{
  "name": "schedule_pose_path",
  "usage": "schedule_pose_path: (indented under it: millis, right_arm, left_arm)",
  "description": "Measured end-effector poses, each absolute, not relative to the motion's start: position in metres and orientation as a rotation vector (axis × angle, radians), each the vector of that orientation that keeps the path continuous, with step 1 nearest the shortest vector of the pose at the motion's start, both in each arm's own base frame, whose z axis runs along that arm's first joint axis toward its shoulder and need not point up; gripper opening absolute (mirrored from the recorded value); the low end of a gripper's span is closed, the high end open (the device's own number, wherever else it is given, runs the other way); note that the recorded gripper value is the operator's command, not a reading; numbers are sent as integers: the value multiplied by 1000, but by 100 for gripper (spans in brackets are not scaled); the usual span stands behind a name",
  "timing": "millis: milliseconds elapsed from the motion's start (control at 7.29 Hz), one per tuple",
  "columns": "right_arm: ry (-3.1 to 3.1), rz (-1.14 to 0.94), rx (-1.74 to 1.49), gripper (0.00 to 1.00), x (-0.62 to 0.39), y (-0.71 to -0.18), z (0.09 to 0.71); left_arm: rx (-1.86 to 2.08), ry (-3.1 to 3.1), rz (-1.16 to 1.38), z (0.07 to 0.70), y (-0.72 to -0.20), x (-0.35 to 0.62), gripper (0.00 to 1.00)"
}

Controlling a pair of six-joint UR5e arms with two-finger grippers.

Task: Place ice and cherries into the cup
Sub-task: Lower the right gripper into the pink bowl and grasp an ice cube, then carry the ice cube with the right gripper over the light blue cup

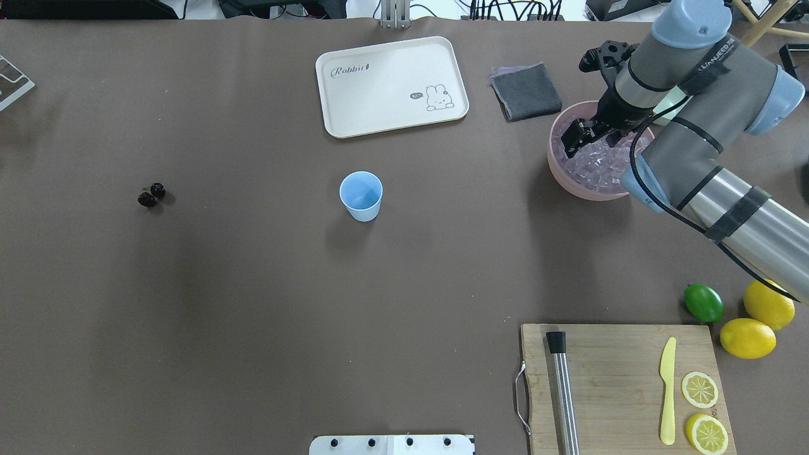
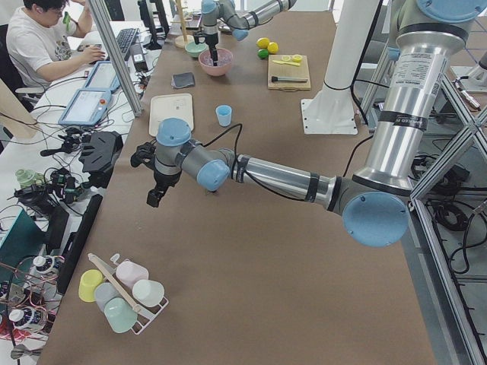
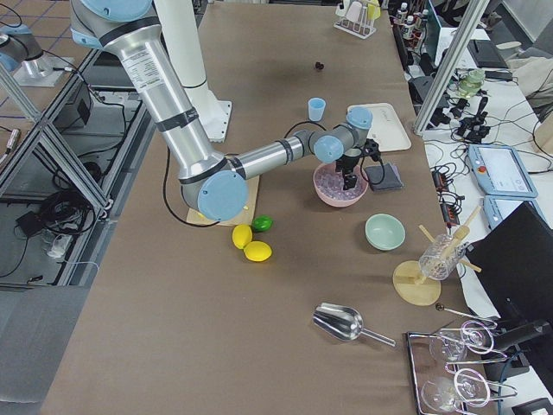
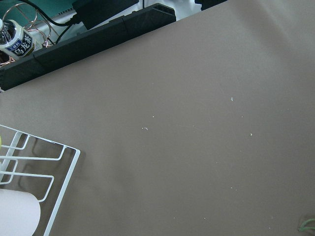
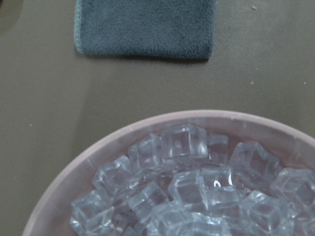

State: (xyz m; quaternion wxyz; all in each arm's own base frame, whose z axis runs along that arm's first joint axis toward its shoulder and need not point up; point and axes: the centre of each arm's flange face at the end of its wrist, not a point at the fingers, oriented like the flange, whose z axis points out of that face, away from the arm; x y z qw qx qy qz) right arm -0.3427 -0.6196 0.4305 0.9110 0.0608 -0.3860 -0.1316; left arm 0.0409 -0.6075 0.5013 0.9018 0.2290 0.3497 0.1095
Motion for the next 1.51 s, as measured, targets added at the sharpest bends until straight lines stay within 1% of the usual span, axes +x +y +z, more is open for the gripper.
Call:
schedule_pose_path:
  millis: [137, 274, 411, 549, 686, 1097, 1371, 1509]
  right_arm:
    - [-791, -271, 131, 56, -344, -621, 436]
    - [-792, -273, 140, 47, -345, -622, 441]
    - [-794, -272, 145, 32, -344, -624, 443]
    - [-795, -270, 148, 23, -344, -624, 442]
    - [-798, -268, 153, 18, -343, -625, 440]
    - [-829, -249, 180, 18, -319, -635, 422]
    - [-861, -242, 188, 13, -304, -637, 407]
    - [-873, -238, 187, 12, -299, -639, 392]
  left_arm:
    - [473, 723, 226, 502, -608, 41, 98]
    - [472, 723, 225, 503, -607, 41, 98]
    - [471, 723, 225, 503, -607, 41, 98]
    - [471, 723, 225, 503, -607, 41, 98]
    - [470, 722, 224, 504, -607, 41, 98]
    - [468, 722, 224, 505, -608, 41, 98]
    - [467, 721, 225, 506, -608, 41, 98]
    - [467, 721, 225, 506, -608, 41, 98]
